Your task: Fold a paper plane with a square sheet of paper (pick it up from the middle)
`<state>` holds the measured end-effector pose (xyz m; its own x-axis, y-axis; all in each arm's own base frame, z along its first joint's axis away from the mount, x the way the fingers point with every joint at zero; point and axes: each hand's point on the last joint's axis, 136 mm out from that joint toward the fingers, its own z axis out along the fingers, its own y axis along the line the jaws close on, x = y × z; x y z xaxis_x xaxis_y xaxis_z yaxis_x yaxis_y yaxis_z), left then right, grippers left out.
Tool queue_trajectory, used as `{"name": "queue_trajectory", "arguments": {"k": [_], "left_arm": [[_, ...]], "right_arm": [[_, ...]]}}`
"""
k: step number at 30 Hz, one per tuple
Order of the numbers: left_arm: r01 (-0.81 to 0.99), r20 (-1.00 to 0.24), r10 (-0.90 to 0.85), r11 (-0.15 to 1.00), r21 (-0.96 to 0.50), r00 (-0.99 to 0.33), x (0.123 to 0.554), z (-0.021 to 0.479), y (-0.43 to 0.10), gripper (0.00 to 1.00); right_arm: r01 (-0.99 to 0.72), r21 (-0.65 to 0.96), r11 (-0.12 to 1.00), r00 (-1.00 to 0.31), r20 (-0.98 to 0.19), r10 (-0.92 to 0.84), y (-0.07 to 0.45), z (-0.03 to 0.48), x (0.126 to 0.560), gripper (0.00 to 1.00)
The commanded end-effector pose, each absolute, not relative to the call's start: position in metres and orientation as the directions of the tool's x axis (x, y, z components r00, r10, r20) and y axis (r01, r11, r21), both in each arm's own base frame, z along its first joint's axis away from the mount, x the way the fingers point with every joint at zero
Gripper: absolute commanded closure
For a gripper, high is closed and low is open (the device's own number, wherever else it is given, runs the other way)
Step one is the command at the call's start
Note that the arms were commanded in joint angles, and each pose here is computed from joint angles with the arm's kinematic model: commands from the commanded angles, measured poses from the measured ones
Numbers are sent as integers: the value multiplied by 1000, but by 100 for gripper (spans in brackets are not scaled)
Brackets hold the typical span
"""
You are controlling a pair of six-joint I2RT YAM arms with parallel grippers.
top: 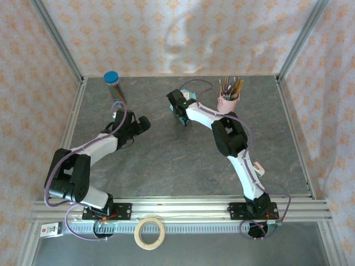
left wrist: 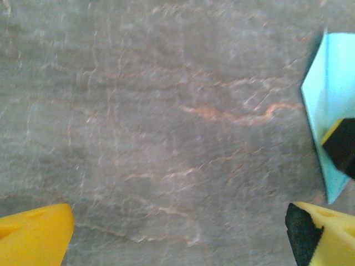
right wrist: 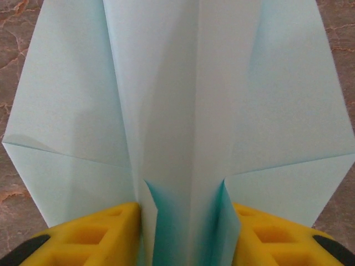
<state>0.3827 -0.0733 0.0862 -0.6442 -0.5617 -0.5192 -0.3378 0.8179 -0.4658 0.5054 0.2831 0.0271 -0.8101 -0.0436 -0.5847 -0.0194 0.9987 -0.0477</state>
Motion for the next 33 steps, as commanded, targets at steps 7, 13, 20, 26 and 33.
{"name": "queue_trajectory", "arguments": {"k": [7,13,20,26,33], "left_arm": [[-301,-696,-566,824,-480,-441,407,180,-50,1],[-320,-792,-522,844,-429,-316,399,219,-25,1],[-406,-866,-466,838,-365,-181,376,228,13,1],[-552,-905,-418,773,-311,-76,345,204,61,1],[-599,-957,-291,767,-229,-6,322,176,84,1]], "right_arm": [[-14,8,1000,-727,-686,-5,273,131,507,48],[13,83,996,-606,-792,74,248,197,483,32],[178,148,973,-362,-909,204,167,244,428,14],[418,173,892,-138,-958,251,68,248,378,0],[577,234,782,3,-959,284,-26,209,346,1]]}}
